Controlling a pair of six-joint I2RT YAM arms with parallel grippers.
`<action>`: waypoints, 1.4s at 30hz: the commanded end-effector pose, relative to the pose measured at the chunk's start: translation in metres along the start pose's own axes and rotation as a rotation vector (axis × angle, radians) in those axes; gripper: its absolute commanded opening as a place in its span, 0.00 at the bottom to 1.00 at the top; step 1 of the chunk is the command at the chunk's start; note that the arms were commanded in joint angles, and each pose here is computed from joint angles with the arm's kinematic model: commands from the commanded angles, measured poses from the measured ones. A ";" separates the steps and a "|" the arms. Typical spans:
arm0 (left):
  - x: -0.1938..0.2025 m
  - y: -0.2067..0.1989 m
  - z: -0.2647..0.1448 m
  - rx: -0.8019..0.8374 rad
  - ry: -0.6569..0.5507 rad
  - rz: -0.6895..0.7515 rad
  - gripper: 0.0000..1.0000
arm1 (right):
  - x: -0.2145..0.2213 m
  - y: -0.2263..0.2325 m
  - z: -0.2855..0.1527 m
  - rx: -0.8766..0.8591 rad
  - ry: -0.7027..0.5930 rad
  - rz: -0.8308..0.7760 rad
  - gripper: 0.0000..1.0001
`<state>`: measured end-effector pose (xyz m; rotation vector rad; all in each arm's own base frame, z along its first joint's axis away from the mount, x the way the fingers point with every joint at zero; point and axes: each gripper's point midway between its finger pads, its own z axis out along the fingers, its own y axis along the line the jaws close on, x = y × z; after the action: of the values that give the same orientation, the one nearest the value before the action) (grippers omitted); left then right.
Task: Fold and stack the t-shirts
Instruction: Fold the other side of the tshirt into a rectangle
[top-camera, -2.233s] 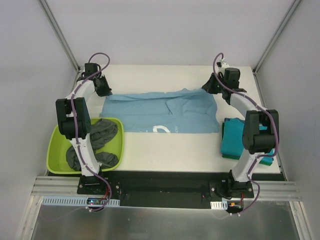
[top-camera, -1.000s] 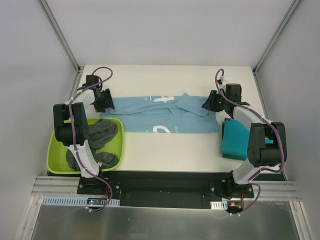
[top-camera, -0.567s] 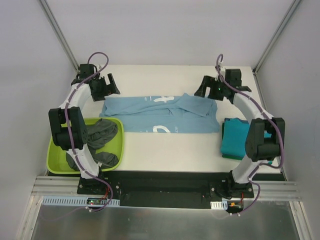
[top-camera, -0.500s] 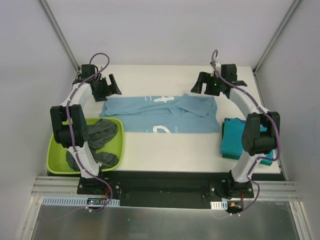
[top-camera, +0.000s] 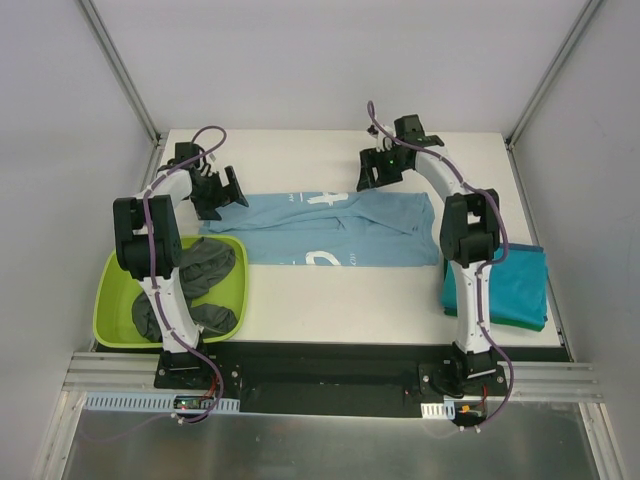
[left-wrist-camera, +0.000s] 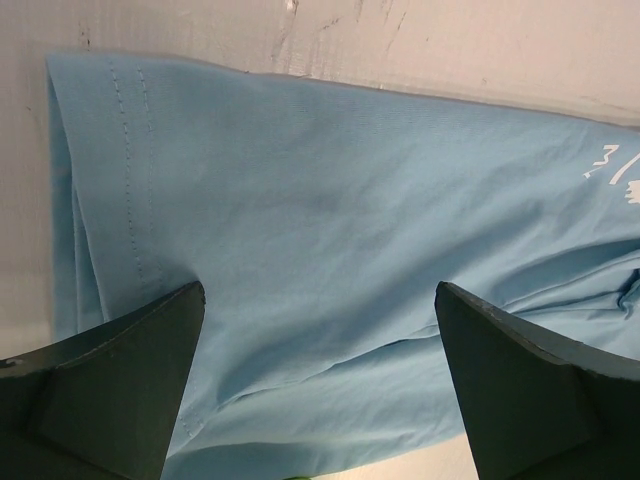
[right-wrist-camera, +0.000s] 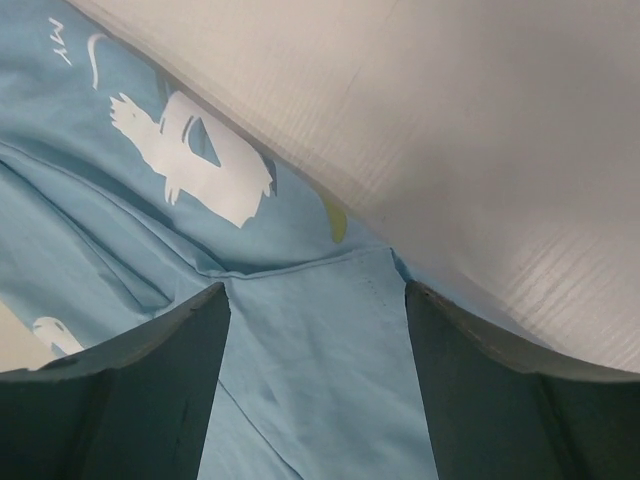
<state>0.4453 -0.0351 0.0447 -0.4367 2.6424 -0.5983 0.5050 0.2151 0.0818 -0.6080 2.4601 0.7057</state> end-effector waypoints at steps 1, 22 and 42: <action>-0.001 0.019 0.003 -0.073 0.007 -0.018 0.99 | -0.005 0.005 -0.005 -0.044 0.008 -0.068 0.71; 0.001 0.022 0.002 -0.090 0.010 -0.026 0.99 | -0.013 0.000 0.008 -0.041 -0.029 -0.048 0.52; -0.001 0.018 -0.002 -0.080 0.003 -0.022 0.99 | -0.007 -0.014 0.023 0.044 0.002 -0.038 0.37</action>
<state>0.4468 -0.0296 0.0421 -0.4530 2.6461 -0.5525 0.5161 0.2143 0.0533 -0.6204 2.4939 0.6674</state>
